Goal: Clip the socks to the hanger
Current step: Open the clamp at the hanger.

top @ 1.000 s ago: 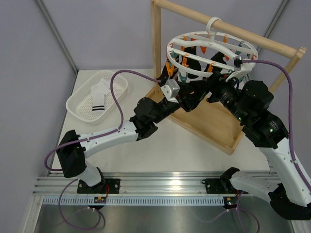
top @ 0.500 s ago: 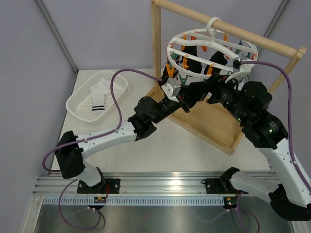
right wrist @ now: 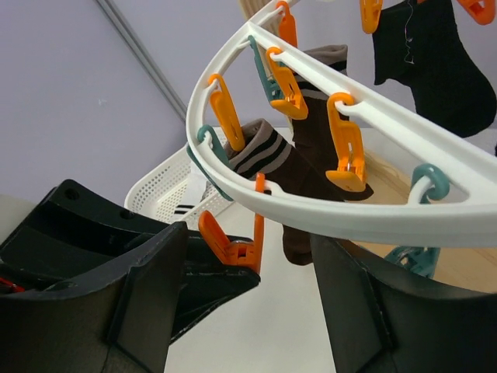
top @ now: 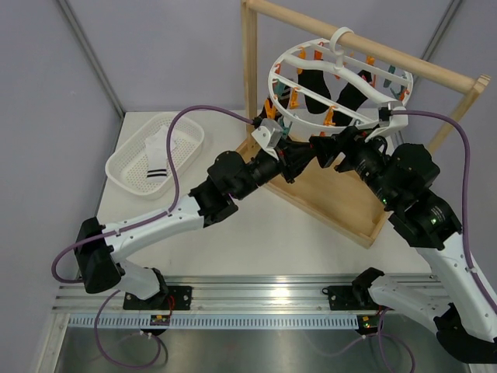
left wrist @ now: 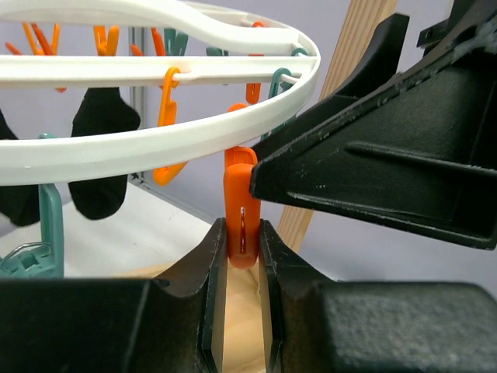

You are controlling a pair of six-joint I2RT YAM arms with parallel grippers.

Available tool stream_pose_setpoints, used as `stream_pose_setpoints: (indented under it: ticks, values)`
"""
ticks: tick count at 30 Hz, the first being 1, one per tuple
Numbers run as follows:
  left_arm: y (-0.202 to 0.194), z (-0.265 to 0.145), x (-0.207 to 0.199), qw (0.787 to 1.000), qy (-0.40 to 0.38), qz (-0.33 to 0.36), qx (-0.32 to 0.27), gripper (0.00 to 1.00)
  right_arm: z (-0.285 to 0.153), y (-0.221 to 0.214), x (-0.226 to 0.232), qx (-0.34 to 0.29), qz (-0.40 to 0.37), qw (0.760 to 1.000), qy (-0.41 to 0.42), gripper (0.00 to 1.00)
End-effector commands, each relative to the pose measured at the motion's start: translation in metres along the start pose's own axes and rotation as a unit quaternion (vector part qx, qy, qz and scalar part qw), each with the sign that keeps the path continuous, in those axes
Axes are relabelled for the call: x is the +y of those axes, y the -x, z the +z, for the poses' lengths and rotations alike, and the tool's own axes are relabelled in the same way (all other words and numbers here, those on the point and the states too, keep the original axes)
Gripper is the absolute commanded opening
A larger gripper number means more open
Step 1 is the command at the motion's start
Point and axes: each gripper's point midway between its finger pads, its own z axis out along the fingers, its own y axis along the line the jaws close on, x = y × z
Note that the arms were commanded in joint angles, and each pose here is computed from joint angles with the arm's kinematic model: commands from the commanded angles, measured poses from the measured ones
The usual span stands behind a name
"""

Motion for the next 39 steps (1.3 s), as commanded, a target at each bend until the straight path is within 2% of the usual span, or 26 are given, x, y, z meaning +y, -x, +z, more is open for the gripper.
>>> stream_pose_setpoints:
  ticks: [1, 8, 29, 39]
  values:
    - [0.006, -0.005, -0.003, 1.000, 0.004, -0.015, 0.011, 0.02, 0.006, 0.012, 0.007, -0.028, 0.007, 0.999, 0.016, 0.72]
    - [0.002, -0.002, -0.005, 0.999, 0.001, -0.019, 0.027, 0.02, 0.013, 0.009, 0.026, -0.014, 0.000, 0.998, 0.063, 0.70]
    - [-0.014, 0.001, -0.006, 0.998, -0.010, -0.014, 0.052, 0.02, 0.014, 0.026, 0.025, -0.037, -0.010, 0.998, 0.053, 0.64]
    - [-0.019, -0.001, -0.005, 0.998, -0.009, -0.013, 0.055, 0.02, 0.012, 0.037, 0.018, -0.057, 0.026, 0.998, 0.022, 0.62]
